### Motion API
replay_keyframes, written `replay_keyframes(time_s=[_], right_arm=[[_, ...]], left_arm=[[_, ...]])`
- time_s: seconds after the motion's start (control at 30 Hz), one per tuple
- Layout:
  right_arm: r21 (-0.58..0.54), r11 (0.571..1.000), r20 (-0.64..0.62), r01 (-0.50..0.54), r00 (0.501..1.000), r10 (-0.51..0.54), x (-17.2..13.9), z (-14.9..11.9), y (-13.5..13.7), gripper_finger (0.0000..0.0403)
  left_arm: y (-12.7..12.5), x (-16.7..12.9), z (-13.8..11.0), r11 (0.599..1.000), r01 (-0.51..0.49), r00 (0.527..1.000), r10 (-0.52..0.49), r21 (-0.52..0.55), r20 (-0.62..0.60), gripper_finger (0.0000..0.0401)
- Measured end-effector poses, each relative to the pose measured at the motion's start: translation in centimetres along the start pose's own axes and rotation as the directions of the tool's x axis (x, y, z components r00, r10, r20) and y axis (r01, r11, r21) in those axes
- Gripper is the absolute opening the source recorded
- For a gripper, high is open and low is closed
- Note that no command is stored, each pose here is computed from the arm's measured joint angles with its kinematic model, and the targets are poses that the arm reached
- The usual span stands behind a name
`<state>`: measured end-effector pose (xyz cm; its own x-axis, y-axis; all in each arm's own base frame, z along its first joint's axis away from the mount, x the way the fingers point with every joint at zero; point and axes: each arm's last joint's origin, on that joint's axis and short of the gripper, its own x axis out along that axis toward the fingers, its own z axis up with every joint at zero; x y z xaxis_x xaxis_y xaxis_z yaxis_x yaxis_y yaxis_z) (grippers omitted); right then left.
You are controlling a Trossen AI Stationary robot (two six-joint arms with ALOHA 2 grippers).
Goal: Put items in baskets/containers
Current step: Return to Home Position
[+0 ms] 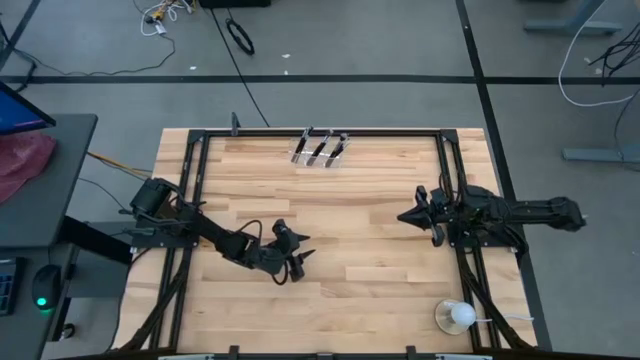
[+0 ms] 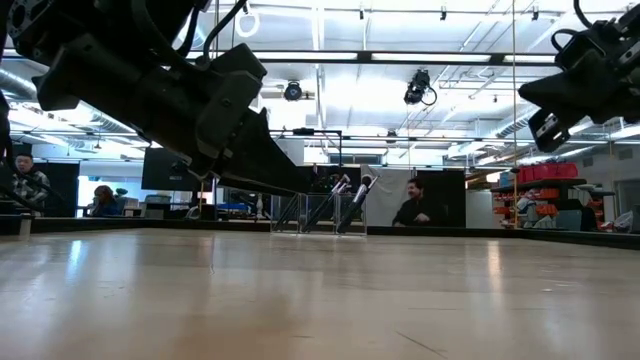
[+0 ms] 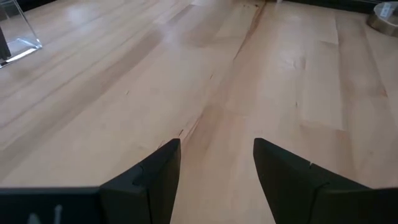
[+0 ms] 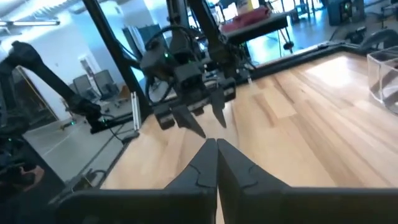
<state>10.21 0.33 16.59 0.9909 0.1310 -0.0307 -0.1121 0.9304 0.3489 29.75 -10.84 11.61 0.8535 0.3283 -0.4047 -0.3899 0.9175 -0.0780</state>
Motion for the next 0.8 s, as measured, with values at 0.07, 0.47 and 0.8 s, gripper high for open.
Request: replay_keyframes(time_s=[0.07, 0.47, 0.8], right_arm=[[0.0, 1.0, 0.014, -0.006, 1.0, 0.006, -0.16, 0.09, 0.06, 0.0004], [-0.012, 1.0, 0.045, -0.02, 0.999, 0.02, -0.37, 0.35, 0.2, 0.0004], [-0.002, 1.0, 0.045, -0.021, 0.999, 0.021, -0.37, 0.36, 0.2, 0.0012]], left_arm=[[-0.02, 0.0, -0.01, 1.0, 0.007, 1.0, -0.007, -0.006, -0.003, 0.0209], [-0.03, 0.0, -0.02, 1.0, 0.01, 1.0, -0.01, -0.023, -0.005, 0.0209], [-0.02, 0.04, 0.1, 0.999, 0.009, 1.0, -0.009, -0.032, 0.004, 0.0209]])
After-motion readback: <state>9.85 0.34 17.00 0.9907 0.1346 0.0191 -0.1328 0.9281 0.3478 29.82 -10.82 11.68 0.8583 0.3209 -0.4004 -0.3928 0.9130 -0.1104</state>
